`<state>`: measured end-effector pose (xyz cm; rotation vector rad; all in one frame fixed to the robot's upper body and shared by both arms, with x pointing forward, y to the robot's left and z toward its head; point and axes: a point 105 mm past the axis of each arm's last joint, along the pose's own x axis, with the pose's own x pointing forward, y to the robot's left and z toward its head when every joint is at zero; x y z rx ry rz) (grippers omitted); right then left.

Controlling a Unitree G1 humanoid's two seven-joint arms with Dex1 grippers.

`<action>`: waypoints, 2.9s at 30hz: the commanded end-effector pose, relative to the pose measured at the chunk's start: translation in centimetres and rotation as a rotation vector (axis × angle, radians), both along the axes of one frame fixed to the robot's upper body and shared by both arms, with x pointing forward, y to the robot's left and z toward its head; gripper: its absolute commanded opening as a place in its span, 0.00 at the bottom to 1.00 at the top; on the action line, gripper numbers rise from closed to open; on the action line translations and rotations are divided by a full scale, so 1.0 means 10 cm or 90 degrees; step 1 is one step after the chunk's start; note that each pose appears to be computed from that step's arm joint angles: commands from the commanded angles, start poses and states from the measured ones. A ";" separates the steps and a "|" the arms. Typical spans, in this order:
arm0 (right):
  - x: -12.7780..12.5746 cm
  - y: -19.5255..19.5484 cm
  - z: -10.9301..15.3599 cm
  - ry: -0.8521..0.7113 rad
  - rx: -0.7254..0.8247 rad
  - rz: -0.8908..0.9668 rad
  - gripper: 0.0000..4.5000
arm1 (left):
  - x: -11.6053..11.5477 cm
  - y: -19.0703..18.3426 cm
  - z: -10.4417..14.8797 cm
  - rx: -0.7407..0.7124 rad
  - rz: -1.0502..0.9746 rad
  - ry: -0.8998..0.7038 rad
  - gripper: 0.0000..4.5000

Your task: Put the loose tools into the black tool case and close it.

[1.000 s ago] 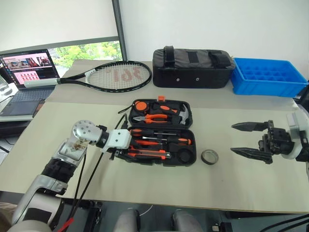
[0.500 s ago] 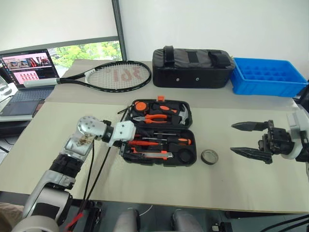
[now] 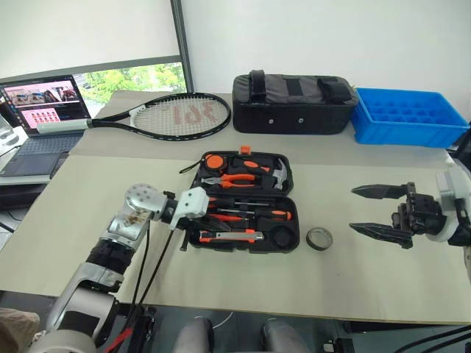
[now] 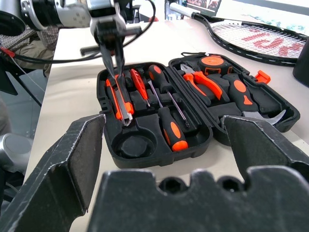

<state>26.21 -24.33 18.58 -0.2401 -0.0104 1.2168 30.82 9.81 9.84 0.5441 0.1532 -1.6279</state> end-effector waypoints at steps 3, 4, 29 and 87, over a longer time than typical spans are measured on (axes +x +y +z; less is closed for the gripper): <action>-0.03 0.06 0.12 -0.032 0.002 0.017 1.00 | 0.14 0.03 -0.07 0.050 -0.013 -0.033 0.02; -0.03 0.07 0.12 -0.032 0.001 0.017 1.00 | 0.16 0.04 -0.11 0.061 -0.014 -0.030 0.02; 0.00 0.22 -0.75 0.043 -0.323 -0.074 1.00 | 0.07 -0.01 0.53 -0.062 -0.054 -0.036 0.33; 0.71 0.81 -0.24 0.038 -0.160 -0.123 1.00 | 0.23 0.63 0.76 -0.182 0.293 0.021 1.00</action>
